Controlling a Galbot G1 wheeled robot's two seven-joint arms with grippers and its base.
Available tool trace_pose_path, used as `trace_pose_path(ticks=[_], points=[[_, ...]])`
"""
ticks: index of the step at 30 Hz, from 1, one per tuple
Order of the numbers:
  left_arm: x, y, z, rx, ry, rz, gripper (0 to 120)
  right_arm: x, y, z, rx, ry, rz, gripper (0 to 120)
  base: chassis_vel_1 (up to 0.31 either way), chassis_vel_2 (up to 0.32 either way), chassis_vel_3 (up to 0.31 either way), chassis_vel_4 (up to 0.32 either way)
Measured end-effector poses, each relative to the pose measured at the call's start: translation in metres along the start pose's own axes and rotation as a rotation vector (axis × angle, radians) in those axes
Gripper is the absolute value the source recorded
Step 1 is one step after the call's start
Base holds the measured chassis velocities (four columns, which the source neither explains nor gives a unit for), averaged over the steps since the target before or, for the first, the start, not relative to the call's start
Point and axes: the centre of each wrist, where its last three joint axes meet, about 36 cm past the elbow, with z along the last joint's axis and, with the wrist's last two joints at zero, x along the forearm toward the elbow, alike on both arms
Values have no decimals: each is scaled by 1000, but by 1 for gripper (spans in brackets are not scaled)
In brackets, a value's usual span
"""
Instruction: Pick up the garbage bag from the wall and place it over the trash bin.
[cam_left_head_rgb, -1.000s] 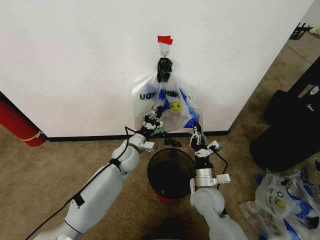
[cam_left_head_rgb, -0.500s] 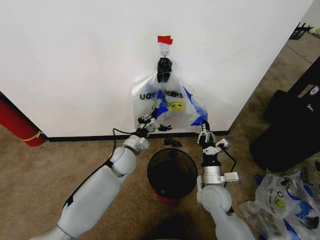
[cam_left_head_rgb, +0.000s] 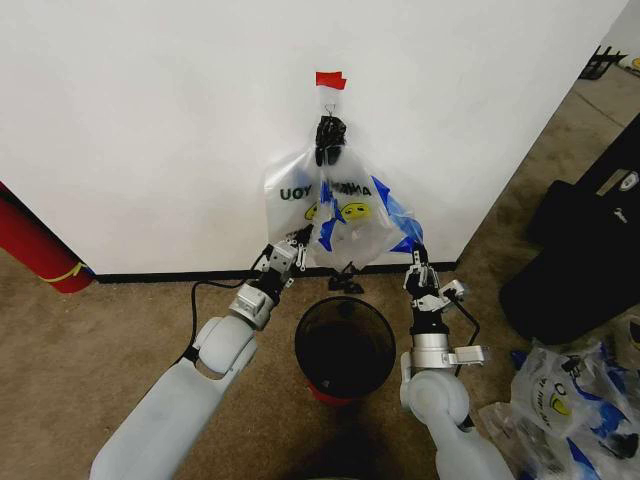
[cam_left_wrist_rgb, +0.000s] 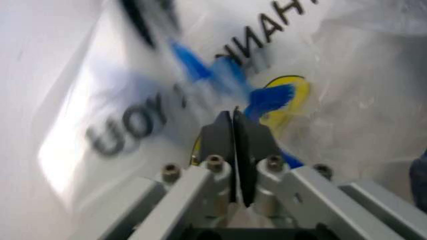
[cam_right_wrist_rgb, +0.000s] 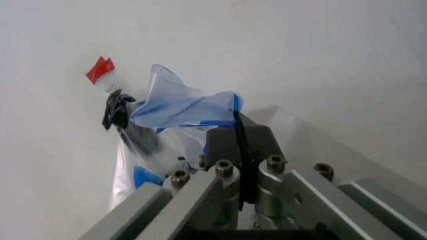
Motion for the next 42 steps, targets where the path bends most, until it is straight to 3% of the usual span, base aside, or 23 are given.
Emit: trace_pose_path(ticks=[5, 18, 21, 23, 37, 42], points=[[-18, -3, -2, -172, -6, 35, 26, 3, 8, 3, 0, 4, -15, 0, 0, 0, 0, 0], [-46, -8, -1, -356, 144, 67, 67, 1, 15, 10, -5, 8, -29, 0, 0, 0, 0, 0], [-55, -7, 2, -448, 171, 81, 81, -1, 18, 12, -10, 7, -33, 0, 0, 0, 0, 0], [-60, -5, 5, -507, 175, 80, 84, -1, 19, 12, -12, 7, -35, 0, 0, 0, 0, 0], [-72, -10, 12, -601, 160, 29, 34, 1, 21, 10, -12, 6, -36, 0, 0, 0, 0, 0], [-68, -8, 12, -570, 164, 12, 18, 2, 22, 7, -11, 4, -40, 0, 0, 0, 0, 0]])
